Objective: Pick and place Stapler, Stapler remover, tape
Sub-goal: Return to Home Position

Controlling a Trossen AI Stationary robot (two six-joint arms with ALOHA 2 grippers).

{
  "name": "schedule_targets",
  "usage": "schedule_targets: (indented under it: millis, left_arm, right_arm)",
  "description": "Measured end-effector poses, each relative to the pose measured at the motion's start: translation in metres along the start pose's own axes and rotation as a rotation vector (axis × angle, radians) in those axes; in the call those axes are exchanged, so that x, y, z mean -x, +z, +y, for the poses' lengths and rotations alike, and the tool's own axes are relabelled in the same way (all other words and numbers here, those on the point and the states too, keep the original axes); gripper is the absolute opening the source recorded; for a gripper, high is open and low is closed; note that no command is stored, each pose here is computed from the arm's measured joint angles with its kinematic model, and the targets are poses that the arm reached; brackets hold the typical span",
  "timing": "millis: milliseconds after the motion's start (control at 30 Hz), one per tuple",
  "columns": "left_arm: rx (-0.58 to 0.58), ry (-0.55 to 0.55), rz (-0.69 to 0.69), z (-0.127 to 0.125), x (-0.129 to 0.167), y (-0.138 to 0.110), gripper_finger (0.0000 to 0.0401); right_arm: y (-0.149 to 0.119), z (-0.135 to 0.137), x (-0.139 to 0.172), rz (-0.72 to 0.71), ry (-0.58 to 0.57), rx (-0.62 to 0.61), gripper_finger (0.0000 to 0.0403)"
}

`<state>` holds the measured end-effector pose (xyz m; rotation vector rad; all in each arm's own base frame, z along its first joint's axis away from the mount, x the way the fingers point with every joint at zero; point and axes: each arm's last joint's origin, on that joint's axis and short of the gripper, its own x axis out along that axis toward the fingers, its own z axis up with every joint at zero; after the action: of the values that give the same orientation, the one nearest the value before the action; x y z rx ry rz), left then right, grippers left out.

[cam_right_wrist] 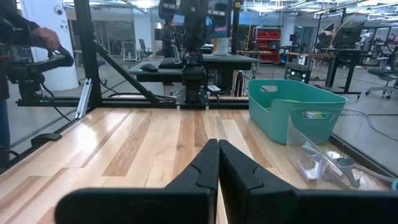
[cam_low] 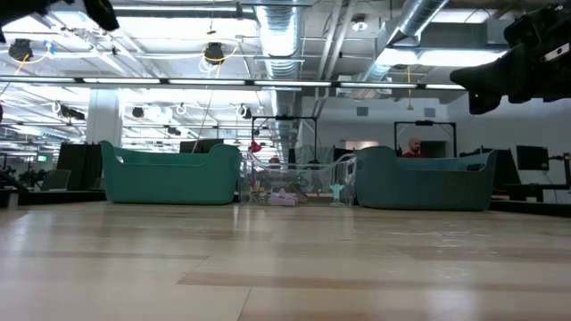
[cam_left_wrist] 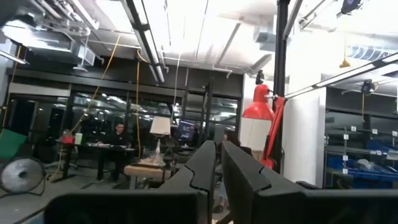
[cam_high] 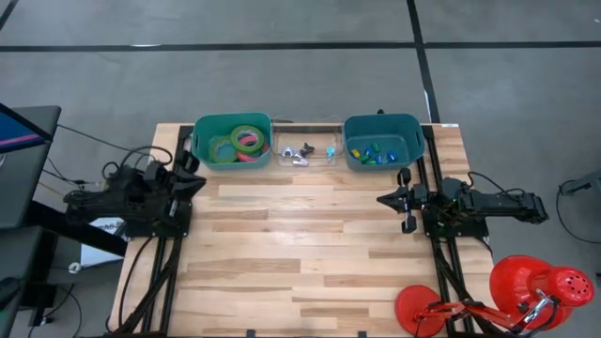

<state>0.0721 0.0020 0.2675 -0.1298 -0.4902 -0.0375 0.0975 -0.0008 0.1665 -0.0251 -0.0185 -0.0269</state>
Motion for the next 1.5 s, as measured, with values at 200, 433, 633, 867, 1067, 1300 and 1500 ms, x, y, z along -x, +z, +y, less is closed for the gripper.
schedule_targets:
  millis: [200, 433, 633, 867, 1067, 1300, 1500]
  left_arm:
    - [-0.002, -0.005, -0.037, 0.004, 0.01, -0.028, 0.0021]
    - [-0.001, -0.003, -0.021, 0.008, 0.014, -0.052, 0.0021]
    - [-0.02, 0.054, -0.017, 0.008, 0.015, -0.056, 0.0021]
    - [-0.029, 0.067, 0.059, 0.009, 0.015, -0.063, 0.0021]
    - [-0.023, 0.076, 0.133, 0.01, 0.016, -0.07, 0.0021]
    - [-0.023, 0.089, 0.232, 0.011, 0.018, -0.079, 0.0021]
    - [-0.024, 0.098, 0.301, 0.012, 0.019, -0.086, 0.0021]
  right_arm:
    - [0.0, 0.0, 0.0, 0.0, 0.0, 0.0, 0.0001]
    - [0.0, 0.0, 0.0, 0.0, 0.0, 0.0, 0.0001]
    - [0.0, 0.0, 0.0, 0.0, 0.0, 0.0, 0.0001]
    - [0.0, 0.0, 0.0, 0.0, 0.0, 0.0, 0.0001]
    - [0.0, 0.0, 0.0, 0.0, 0.0, 0.0, 0.0001]
    - [0.0, 0.0, 0.0, 0.0, 0.0, 0.0, 0.0001]
    - [0.0, 0.0, 0.0, 0.001, 0.0, 0.0, 0.0001]
